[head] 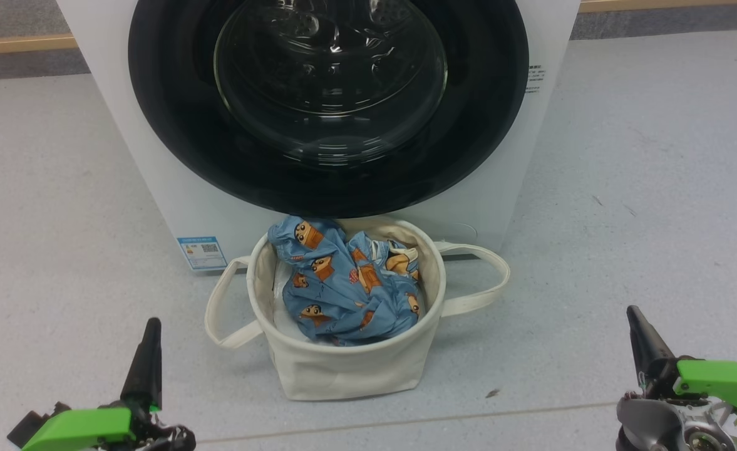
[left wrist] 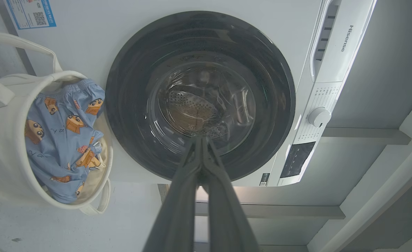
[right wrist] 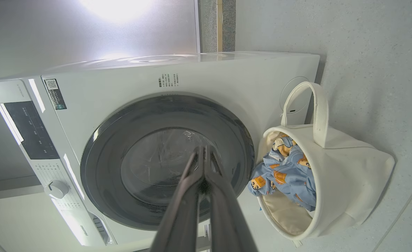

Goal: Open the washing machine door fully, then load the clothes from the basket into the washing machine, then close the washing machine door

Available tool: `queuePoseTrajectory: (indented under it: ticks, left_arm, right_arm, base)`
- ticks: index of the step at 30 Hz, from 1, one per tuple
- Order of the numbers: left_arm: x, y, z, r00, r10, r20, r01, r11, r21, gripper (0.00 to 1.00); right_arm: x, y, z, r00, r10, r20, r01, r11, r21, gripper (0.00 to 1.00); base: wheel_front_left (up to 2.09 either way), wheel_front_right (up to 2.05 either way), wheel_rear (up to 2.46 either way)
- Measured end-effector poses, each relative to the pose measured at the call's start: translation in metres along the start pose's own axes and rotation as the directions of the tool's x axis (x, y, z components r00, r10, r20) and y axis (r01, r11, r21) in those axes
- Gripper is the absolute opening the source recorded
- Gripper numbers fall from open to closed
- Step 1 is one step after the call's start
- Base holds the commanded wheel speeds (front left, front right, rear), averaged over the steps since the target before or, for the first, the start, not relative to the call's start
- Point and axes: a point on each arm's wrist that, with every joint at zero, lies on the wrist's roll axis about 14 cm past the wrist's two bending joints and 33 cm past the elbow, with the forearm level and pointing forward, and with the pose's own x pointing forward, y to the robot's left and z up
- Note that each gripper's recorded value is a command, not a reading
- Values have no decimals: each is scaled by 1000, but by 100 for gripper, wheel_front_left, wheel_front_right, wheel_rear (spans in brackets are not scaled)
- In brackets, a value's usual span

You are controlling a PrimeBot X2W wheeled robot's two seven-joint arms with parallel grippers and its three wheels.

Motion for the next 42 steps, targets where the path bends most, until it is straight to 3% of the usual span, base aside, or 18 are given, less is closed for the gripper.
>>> queuePoseTrajectory:
  ticks: [42]
  left_arm:
    - [0,0,0,1000,0,0,0,1000,0,0]
  right_arm:
    - [0,0,0,1000,0,0,0,1000,-6,0]
  base:
    - [0,0,0]
